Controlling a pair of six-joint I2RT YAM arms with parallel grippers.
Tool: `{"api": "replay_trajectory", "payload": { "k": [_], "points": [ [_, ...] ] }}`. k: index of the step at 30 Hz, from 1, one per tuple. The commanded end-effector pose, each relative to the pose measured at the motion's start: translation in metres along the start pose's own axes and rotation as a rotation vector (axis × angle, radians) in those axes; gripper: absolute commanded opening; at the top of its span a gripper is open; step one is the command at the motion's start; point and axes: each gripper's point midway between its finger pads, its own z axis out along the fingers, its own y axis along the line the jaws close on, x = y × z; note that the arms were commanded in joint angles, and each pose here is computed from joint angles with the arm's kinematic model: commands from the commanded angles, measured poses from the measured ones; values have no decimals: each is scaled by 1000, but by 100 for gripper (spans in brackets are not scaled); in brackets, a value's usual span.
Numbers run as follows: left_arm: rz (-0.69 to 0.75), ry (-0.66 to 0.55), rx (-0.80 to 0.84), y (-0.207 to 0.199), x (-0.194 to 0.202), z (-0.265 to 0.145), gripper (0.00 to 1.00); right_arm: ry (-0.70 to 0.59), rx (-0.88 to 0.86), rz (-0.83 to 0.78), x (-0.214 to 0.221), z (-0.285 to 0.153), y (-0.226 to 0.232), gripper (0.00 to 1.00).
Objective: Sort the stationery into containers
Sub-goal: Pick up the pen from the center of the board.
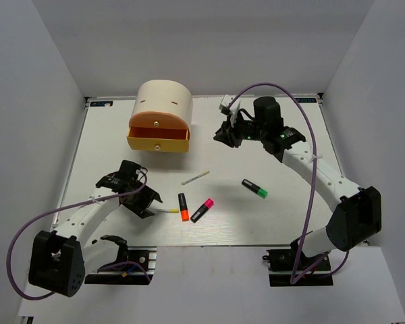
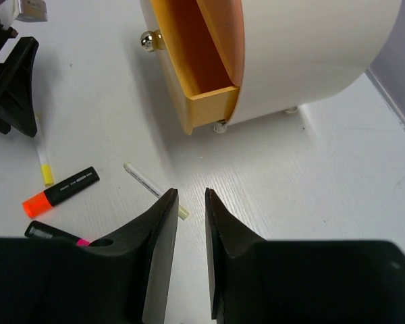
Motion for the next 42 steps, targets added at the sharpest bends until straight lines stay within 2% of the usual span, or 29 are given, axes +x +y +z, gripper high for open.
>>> {"api": "replay_trajectory", "payload": {
  "k": [1,13,21,23,24,28,31,32,33,34,37,40,42],
  "points": [
    [-36,-32,-22,-2,-2,11,62,-62,34,-8,-16,-15,-4,29],
    [-43,-33,-117,4,11,41,54,-62,70,30,-5,-36,-10,29],
    [-75,-74,-195,13,4,57,47,-57,83,47,2,-43,-11,29],
    [-76,-70,-218,17,4,60,43,-63,91,43,0,-46,-13,29],
    [-76,-71,-217,18,4,62,36,-65,93,45,0,-47,-13,29],
    [-78,-66,-242,31,7,66,20,-64,103,53,2,-51,-14,29],
    [-65,-70,-216,29,6,64,11,-62,109,58,6,-54,-16,29],
    [-63,-75,-184,16,4,59,5,-61,102,57,6,-53,-13,33],
    [-52,-94,-158,9,1,55,3,-58,103,55,9,-54,-13,44],
    [-37,-125,-123,1,-4,46,0,-48,99,52,11,-55,-11,49],
    [3,-200,-26,-31,-18,19,0,-36,98,44,18,-55,-11,67],
    [45,-263,105,-68,-28,-16,0,-19,99,53,26,-56,-10,67],
    [57,-293,187,-90,-32,-38,0,-7,94,65,34,-55,-8,62]
  ]
}}
